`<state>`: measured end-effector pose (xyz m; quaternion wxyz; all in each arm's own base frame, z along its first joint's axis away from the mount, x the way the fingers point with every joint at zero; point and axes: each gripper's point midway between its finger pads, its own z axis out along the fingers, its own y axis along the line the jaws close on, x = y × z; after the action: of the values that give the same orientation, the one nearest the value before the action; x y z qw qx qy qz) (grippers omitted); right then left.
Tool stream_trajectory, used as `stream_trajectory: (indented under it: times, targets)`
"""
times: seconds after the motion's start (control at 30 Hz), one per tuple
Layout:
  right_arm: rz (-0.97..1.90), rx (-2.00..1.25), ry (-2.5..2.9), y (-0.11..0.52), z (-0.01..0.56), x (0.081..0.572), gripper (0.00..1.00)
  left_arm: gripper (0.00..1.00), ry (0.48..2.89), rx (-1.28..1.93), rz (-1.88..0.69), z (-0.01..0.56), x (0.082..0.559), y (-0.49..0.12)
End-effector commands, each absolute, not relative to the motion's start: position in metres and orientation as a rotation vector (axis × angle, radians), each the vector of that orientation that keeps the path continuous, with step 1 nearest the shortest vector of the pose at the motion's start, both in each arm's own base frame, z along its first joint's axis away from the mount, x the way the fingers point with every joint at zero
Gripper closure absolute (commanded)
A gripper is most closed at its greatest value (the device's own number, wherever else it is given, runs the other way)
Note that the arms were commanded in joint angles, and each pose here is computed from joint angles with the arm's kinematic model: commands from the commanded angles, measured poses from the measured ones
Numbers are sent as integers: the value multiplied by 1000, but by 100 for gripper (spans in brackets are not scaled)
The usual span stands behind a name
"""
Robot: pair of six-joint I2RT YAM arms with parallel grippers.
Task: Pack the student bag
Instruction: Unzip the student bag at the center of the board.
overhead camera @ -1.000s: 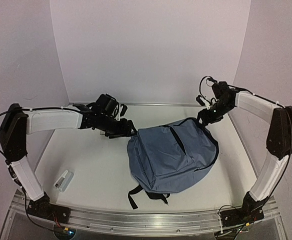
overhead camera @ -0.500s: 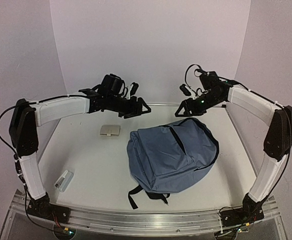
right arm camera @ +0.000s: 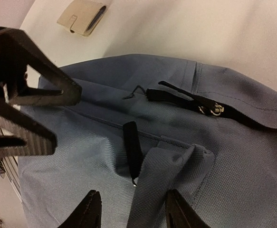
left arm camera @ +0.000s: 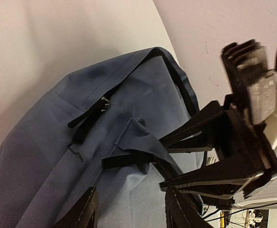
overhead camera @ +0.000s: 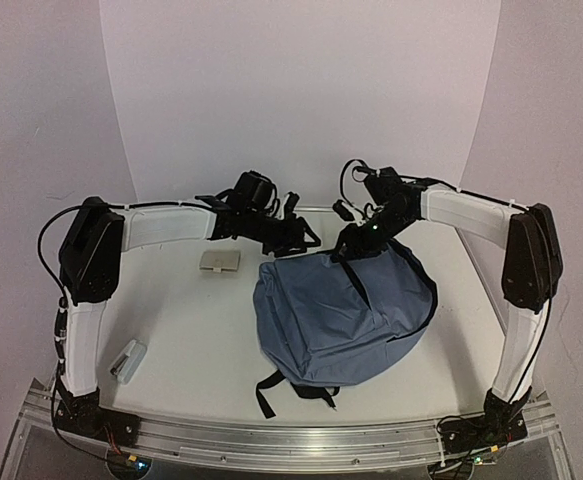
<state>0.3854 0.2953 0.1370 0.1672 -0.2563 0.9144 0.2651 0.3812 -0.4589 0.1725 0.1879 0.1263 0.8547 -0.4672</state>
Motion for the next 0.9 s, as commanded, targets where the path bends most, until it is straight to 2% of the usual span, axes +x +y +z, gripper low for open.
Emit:
stream_trajectory:
  times: [0.0, 0.2, 0.47, 0.67, 0.87]
  targets:
    - [740, -708, 2620, 290, 130, 382, 64, 55, 2319, 380, -1382, 204, 387, -481]
    - [723, -709, 2625, 287, 125, 380, 84, 56, 2381, 372, -1434, 181, 384, -495]
    - [772, -726, 2612, 290, 126, 373, 87, 40, 2449, 282, -1465, 154, 377, -497]
    - [789, -757, 2600, 295, 125, 366, 100, 40, 2449, 263, -1556, 149, 377, -508]
    - [778, -765, 2597, 296, 119, 367, 100, 43, 2403, 275, -1640, 158, 375, -515]
